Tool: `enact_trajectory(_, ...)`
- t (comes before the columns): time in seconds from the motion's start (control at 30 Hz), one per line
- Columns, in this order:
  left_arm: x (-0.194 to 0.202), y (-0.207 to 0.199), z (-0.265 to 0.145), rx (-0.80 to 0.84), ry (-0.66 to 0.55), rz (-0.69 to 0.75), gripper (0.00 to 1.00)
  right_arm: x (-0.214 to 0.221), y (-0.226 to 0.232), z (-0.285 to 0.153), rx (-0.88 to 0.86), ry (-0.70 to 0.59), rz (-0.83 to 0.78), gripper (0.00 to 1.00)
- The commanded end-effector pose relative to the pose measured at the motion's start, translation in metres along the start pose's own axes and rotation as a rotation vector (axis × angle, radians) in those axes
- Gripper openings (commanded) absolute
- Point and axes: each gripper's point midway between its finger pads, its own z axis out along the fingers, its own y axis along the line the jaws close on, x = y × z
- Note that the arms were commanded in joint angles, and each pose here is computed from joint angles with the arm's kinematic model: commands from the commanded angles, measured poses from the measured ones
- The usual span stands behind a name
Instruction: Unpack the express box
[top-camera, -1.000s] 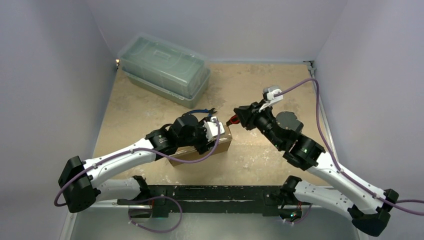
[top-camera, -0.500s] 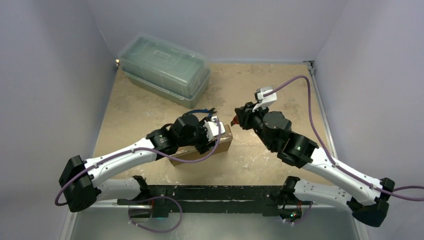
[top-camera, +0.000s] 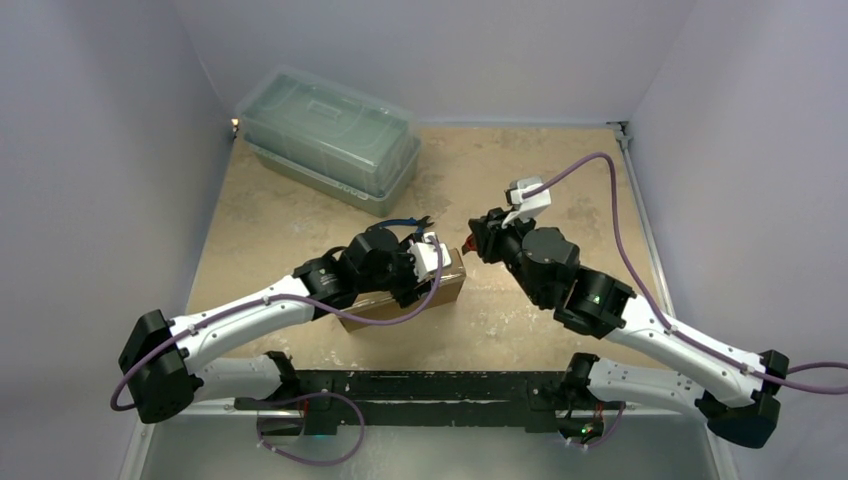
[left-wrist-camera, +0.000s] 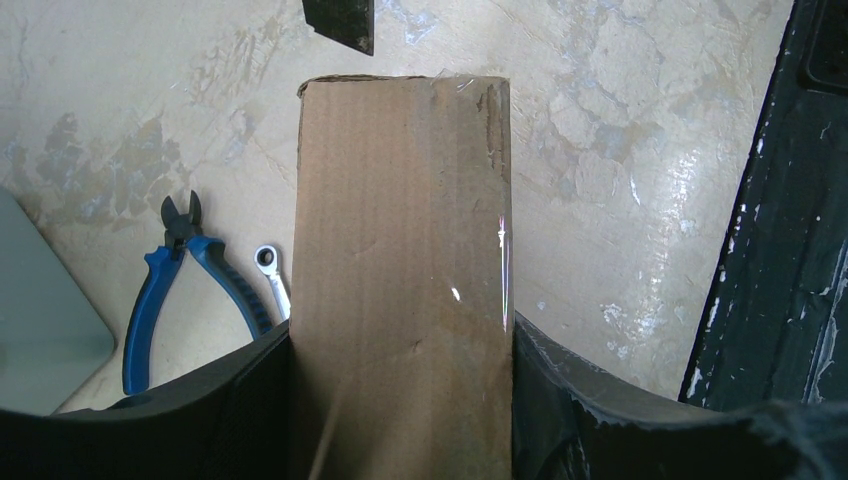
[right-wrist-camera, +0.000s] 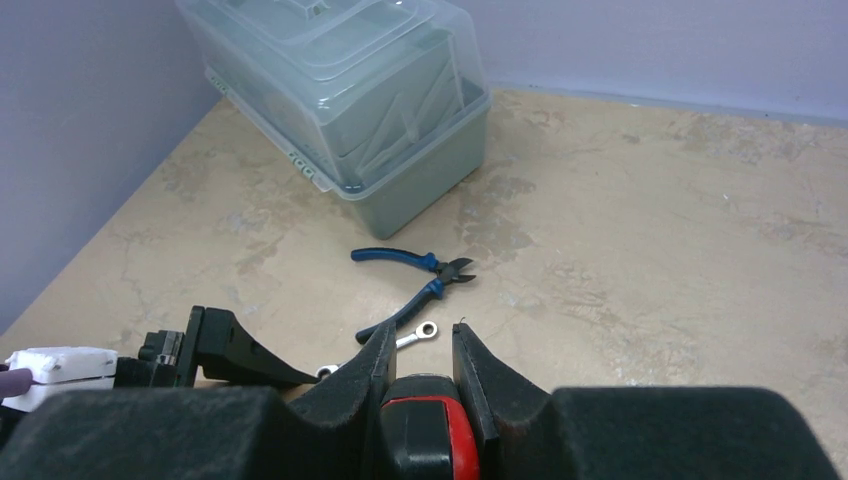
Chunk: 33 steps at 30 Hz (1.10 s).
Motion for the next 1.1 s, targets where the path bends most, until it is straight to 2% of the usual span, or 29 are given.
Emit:
enact_trajectory(0.0, -0.004, 0.005, 0.003, -0.013, 0.0, 0.024, 0.4, -0.031, 0.006, -0.004, -0.009, -0.08, 0.042, 0.0)
enact_trajectory(0.7, -0.007, 0.006, 0.003, -0.018, -0.005, 0.015, 0.38, -0.018, 0.012, 0.0, -0.009, -0.047, 0.026, 0.0)
enact_trajectory(1.07, -0.001, 0.028, 0.008, -0.14, 0.039, -0.053, 0.31, 0.015, 0.012, -0.004, 0.028, 0.025, -0.029, 0.0)
